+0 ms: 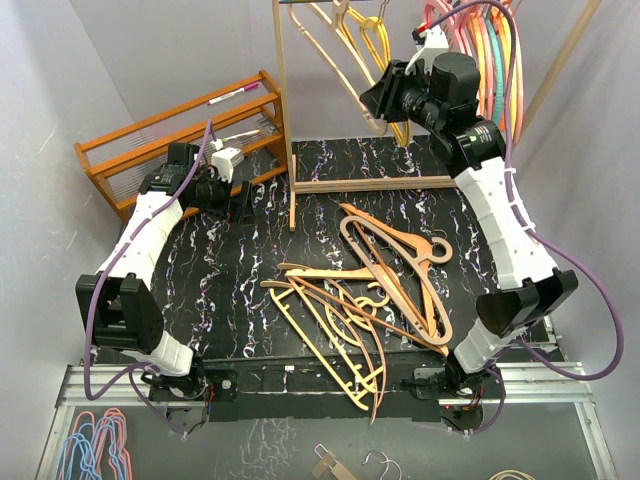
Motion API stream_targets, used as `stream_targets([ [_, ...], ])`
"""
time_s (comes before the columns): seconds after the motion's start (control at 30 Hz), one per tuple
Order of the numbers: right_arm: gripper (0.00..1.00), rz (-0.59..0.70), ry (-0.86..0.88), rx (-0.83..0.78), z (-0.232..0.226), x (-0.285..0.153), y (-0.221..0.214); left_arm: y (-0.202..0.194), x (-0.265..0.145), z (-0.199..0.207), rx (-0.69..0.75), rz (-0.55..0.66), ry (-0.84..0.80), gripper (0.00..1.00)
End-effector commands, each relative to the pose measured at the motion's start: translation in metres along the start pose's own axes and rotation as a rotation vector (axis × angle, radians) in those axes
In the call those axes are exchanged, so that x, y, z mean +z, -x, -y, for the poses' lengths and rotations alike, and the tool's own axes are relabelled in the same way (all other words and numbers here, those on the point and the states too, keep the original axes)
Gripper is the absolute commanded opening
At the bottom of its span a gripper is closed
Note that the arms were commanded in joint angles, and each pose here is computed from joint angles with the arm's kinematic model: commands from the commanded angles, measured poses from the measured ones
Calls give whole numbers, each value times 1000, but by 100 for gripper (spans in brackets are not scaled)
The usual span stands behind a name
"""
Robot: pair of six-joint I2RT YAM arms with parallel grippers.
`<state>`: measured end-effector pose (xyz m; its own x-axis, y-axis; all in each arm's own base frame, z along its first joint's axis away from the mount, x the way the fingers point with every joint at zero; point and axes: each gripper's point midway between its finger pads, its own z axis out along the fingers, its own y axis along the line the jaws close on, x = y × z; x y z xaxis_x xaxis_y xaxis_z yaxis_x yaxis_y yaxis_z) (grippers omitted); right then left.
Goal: Organize the hangers
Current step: Place the hanger at the clothesline.
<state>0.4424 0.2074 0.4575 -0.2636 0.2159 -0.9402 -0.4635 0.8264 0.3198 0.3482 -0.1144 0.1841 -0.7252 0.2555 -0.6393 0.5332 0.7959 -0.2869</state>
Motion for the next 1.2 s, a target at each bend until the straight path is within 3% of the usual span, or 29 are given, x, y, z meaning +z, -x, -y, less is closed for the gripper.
stream_targets([
  [0.0,34,85,21,-3,-7,-15,16,-2,-7,5,13,5,-1,98],
  [0.23,32,86,17,7,-1,-27,-10,-3,-6,4,12,3,2,97],
  [0.33,10,93,21,6,0,-31,-16,-3,-6,4,12,2,1,97],
  [0.37,8,98,19,6,0,-33,-16,-2,-6,4,12,2,0,98],
  [0.67,8,208,11,-22,-12,-63,24,-3,-7,5,12,4,2,98],
  [0.97,8,2,45,-35,-22,-50,16,-2,-6,4,12,5,4,97],
  [1.17,8,-62,38,-61,-24,-54,19,-3,-6,5,12,6,1,98],
])
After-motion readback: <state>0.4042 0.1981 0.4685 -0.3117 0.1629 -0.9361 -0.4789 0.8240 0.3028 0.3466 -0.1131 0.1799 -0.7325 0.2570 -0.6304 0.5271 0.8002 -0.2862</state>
